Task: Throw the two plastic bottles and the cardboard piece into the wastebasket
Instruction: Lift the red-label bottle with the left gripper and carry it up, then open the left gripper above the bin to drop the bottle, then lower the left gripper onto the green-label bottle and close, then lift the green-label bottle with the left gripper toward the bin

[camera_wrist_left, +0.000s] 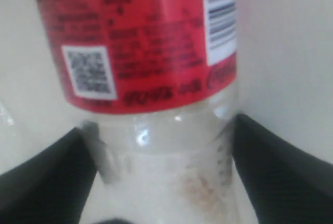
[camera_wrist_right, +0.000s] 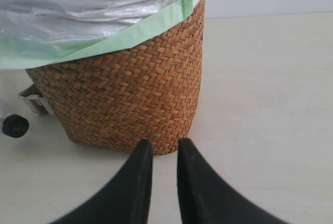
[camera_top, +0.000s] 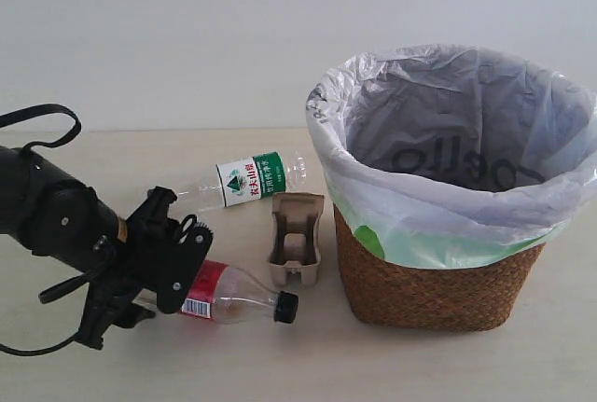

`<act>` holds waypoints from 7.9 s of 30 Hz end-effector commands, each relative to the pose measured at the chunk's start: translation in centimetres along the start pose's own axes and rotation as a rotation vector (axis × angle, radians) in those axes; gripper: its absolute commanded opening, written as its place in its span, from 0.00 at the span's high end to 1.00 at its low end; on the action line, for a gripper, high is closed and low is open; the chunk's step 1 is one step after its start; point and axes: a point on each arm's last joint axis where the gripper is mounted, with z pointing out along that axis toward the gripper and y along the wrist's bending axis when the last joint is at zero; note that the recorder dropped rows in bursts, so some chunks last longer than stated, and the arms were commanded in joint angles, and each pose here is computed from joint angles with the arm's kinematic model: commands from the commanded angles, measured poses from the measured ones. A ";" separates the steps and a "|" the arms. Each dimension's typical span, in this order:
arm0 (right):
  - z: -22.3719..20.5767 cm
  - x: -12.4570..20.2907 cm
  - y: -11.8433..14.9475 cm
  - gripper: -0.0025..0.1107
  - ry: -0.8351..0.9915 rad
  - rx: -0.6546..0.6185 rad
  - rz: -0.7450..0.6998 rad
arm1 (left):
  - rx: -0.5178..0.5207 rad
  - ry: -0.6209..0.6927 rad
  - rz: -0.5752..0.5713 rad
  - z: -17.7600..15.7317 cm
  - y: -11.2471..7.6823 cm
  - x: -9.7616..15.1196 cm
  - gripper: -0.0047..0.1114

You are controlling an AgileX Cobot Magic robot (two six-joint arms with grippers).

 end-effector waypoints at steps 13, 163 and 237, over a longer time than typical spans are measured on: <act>0.0 -0.1 0.0 0.86 -0.012 -0.003 0.000 | -0.010 -0.021 -0.823 -5.0 0.8 -0.2 0.93; 0.0 -0.1 0.0 0.86 -0.011 -0.003 0.000 | -0.107 0.140 -0.541 5.9 14.8 -1.5 0.28; 0.0 -0.1 0.0 0.86 -0.011 -0.003 0.000 | -0.029 -0.772 -1.743 -20.1 1.1 5.3 0.93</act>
